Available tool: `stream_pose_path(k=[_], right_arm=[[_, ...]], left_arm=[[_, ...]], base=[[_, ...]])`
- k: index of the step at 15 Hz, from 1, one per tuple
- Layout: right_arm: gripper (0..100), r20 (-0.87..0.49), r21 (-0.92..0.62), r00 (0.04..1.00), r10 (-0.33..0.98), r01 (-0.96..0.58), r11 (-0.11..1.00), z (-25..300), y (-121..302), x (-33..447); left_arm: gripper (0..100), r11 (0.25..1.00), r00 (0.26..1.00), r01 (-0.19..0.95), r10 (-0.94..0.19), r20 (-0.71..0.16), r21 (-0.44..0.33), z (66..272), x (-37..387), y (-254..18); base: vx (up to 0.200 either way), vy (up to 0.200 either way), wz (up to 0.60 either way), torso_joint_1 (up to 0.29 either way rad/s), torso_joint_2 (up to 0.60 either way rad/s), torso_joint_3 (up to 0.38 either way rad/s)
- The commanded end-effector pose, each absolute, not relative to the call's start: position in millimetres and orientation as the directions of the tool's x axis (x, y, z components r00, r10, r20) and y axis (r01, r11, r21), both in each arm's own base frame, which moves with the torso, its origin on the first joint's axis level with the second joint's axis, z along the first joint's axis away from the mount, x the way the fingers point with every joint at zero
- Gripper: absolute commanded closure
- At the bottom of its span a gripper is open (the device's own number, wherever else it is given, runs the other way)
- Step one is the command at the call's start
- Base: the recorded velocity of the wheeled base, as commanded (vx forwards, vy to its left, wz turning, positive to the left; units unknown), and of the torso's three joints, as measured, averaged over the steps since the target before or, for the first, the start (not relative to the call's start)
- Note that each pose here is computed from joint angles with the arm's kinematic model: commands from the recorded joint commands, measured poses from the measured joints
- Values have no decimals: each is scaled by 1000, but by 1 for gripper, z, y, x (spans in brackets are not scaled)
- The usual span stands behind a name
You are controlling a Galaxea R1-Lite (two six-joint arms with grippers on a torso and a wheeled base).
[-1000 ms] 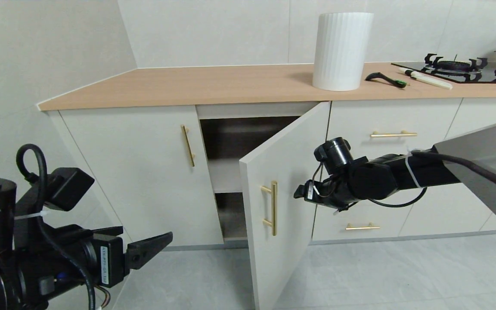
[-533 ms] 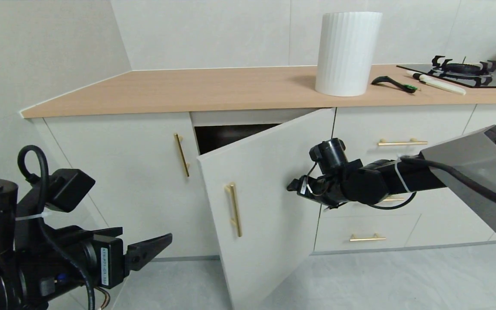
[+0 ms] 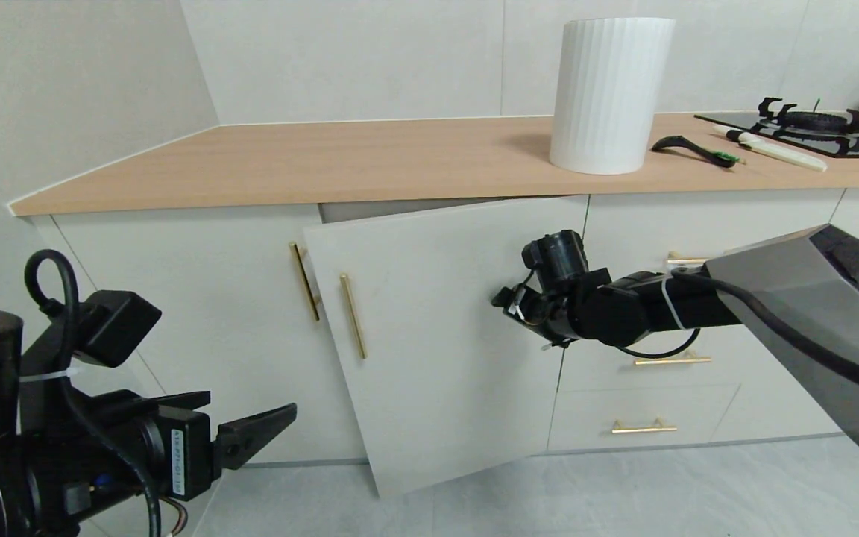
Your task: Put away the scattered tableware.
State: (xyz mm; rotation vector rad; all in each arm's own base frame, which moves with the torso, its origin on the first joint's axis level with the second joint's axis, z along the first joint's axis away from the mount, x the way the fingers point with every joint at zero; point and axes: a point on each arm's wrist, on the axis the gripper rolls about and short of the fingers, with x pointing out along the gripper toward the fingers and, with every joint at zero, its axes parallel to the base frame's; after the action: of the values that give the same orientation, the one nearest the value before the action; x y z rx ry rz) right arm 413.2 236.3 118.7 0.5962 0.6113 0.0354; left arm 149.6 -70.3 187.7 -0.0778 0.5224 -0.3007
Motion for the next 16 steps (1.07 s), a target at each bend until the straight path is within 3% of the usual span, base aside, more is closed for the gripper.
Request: stream_pose_path(k=[1,11,14,16], right_arm=[[0,-512,540,843,165,166,826,113,237,425],[0,-480,558,873,92,223,800,124,222,435],[0,-495,541,864,90,225,810,141,211,414],[0,-495,478,865,89,185,858,181,181,356]], left_arm=[[0,953,824,262,-302,-479,-150,188,150,-70],[0,952,822,265,-305,-480,-151,188,150,-70],[0,953,828,264,-304,-471,-151,189,149,-70],[0,946,860,299,-325,-393,-127,203,134,-62]], base=[[0,0,0,0,0,0],[0,0,0,0,0,0],[0,0,0,0,0,0],[0,0,0,0,0,0]])
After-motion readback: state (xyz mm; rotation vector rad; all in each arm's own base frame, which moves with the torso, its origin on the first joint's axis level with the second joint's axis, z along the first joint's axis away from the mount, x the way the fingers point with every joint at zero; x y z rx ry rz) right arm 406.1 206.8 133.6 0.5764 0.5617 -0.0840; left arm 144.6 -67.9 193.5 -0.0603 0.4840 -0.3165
